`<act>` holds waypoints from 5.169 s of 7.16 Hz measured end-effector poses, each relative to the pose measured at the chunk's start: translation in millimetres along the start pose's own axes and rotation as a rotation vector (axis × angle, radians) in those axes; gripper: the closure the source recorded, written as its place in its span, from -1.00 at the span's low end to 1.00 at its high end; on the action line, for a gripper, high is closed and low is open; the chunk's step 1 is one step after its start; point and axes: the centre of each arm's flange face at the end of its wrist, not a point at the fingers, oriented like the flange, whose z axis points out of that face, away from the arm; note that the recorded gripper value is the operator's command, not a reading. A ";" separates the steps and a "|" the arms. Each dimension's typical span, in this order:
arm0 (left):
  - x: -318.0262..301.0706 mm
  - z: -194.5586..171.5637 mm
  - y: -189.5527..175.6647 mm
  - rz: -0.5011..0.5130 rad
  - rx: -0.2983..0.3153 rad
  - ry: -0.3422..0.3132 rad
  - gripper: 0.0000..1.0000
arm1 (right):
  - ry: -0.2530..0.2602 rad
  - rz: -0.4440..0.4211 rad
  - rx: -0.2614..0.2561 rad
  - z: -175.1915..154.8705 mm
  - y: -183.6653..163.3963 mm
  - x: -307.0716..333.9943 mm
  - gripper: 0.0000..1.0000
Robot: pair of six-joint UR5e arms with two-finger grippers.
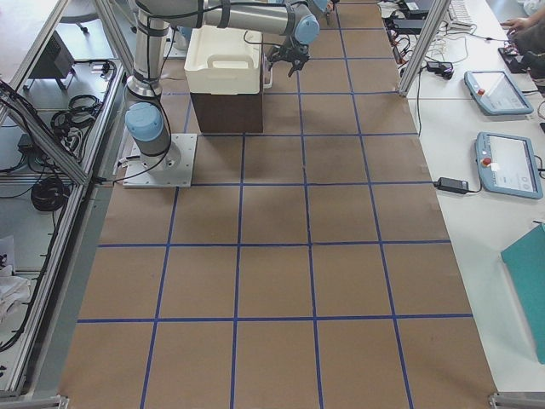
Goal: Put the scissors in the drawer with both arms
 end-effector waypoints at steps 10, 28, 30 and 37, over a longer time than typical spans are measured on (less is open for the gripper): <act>-3.1 18.2 4.6 -0.019 0.019 0.035 -0.73 | 0.046 -0.009 0.007 21.7 -0.4 -4.5 -1.00; 11.4 -81.1 -37.2 -0.177 0.045 0.114 0.46 | -0.202 -0.187 0.006 -10.8 4.6 -40.7 -1.00; 15.1 -145.9 -107.5 -0.100 0.009 0.168 0.45 | -0.217 -0.190 0.016 -16.2 4.7 -48.8 -1.00; 133.1 -370.6 -339.6 0.114 -0.020 0.197 0.45 | -0.249 -0.242 0.036 -29.4 1.4 -69.7 -1.00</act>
